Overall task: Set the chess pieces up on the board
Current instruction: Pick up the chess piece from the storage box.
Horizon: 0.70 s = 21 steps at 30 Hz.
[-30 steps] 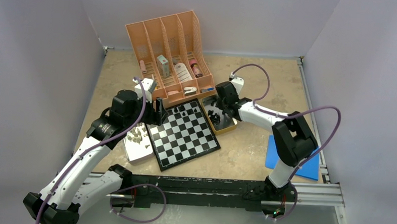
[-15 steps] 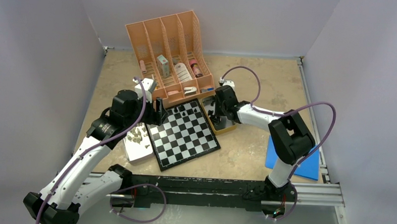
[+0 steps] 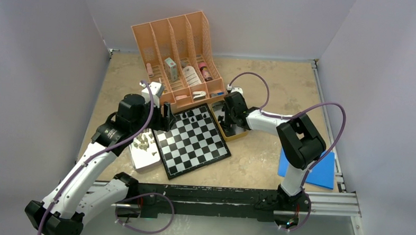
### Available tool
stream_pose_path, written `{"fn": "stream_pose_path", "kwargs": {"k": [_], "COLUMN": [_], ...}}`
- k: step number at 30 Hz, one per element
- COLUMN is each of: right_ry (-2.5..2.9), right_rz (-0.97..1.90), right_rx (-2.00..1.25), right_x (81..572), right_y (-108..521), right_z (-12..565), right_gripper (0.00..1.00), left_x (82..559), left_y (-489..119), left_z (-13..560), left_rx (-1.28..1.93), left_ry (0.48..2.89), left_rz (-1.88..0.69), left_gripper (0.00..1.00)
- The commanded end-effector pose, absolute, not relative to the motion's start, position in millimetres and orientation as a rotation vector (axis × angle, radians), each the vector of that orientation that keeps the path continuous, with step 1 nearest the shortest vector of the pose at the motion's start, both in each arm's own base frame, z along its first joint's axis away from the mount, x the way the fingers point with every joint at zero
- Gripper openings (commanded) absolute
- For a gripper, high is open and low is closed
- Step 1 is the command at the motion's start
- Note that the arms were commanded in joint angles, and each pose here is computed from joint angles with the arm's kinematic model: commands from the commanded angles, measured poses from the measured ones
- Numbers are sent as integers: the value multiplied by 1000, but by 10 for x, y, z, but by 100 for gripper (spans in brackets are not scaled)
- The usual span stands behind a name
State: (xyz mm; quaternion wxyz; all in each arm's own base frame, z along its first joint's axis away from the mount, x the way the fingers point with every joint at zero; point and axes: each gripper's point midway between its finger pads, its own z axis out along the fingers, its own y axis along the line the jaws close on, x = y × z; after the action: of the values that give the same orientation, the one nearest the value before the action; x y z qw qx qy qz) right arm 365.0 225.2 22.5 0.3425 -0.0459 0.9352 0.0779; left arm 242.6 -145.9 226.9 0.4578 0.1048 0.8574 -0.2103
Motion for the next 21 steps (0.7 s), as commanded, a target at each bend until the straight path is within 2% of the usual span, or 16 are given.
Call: {"fn": "stream_pose_path", "kwargs": {"k": [1, 12, 17, 21], "right_ry": [2456, 2458, 2475, 2481], "right_rz": [183, 203, 184, 169], "right_rx": [-149, -130, -123, -116], "right_x": [3612, 3546, 3518, 3508], "right_y": [2255, 2279, 2253, 2235], "right_z": [167, 335, 297, 255], "right_gripper": [24, 33, 33, 28], "left_x": [2470, 2473, 2465, 2470], "left_y": [-1466, -1463, -1460, -1451], "left_z": [2290, 2275, 2270, 2279], "left_rx": [268, 261, 260, 256], "left_ry": [2091, 2099, 2101, 2097], "left_rz": [-505, -503, -503, -499], "left_gripper": [64, 63, 63, 63]}}
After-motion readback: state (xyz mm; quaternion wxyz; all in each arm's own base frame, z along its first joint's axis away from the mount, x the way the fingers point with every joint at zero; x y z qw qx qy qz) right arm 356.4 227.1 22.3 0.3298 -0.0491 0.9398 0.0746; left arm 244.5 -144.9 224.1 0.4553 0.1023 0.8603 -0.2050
